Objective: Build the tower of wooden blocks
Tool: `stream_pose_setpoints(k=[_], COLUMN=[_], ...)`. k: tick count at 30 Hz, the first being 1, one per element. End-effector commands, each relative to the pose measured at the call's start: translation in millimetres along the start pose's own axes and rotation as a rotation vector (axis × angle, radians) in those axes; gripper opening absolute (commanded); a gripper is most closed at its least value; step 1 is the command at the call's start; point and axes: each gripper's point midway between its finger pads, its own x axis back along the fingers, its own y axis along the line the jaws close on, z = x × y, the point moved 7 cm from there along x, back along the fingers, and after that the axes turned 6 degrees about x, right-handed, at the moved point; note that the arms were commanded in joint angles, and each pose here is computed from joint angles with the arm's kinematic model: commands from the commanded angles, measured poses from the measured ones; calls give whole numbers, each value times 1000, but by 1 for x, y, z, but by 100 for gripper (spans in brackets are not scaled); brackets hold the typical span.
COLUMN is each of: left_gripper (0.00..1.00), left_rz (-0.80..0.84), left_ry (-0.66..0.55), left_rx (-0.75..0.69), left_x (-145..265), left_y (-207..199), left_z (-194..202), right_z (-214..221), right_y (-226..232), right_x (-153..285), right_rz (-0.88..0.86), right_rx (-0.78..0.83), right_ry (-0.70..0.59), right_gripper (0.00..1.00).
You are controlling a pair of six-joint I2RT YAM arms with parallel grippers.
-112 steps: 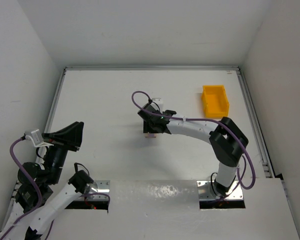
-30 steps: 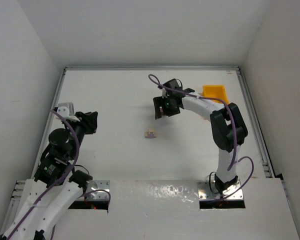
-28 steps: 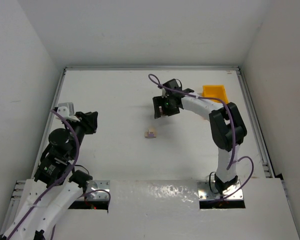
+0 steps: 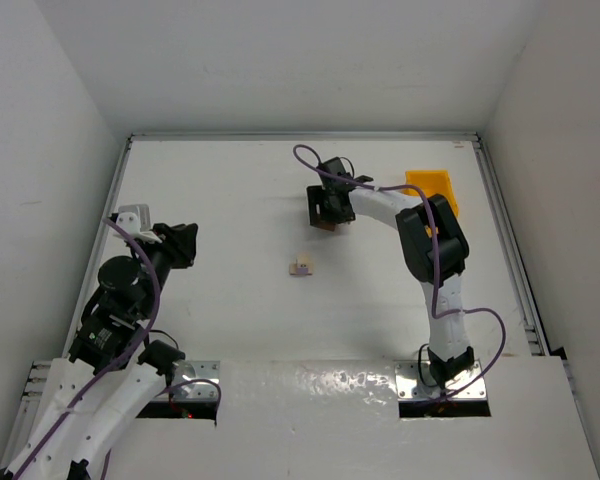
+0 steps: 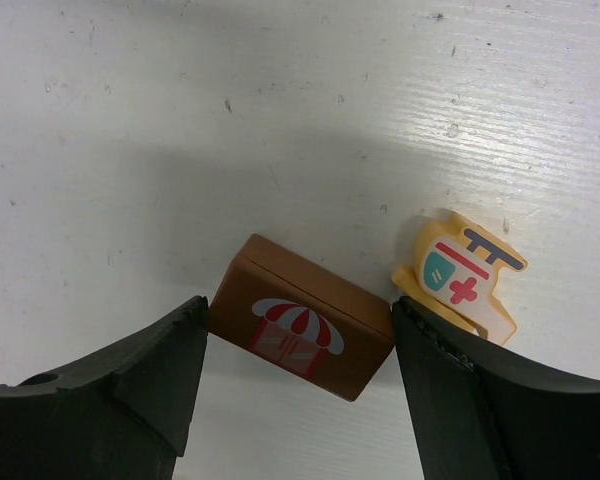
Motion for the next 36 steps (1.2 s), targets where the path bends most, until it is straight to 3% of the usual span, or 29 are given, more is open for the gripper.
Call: stream_pose_setpoints(k=[1,5,7,25,36], left_gripper=[26,26,26,26,26], left_rz=[22,27,26,44,44], left_ry=[-35,-32,-34,-29,-24], left_rx=[-4,-4,-4,-3,-4], left_x=[-3,-2,-2,-3,-4], left_y=[-3,-4,-3,-6,-6], left_z=[-7,-6,-7,-6,-5], right_z=[-20,-21,-21,-22,50], right_y=[8,12,14,23,9], right_x=[5,6,4,38,73], right_rz=[-7,-19,-29,-55,-72], right_rx=[-19,-20,-19,83,138], right_ry=[-80,-84,-85,-122,-40], right_gripper=[73,71,59,57,57])
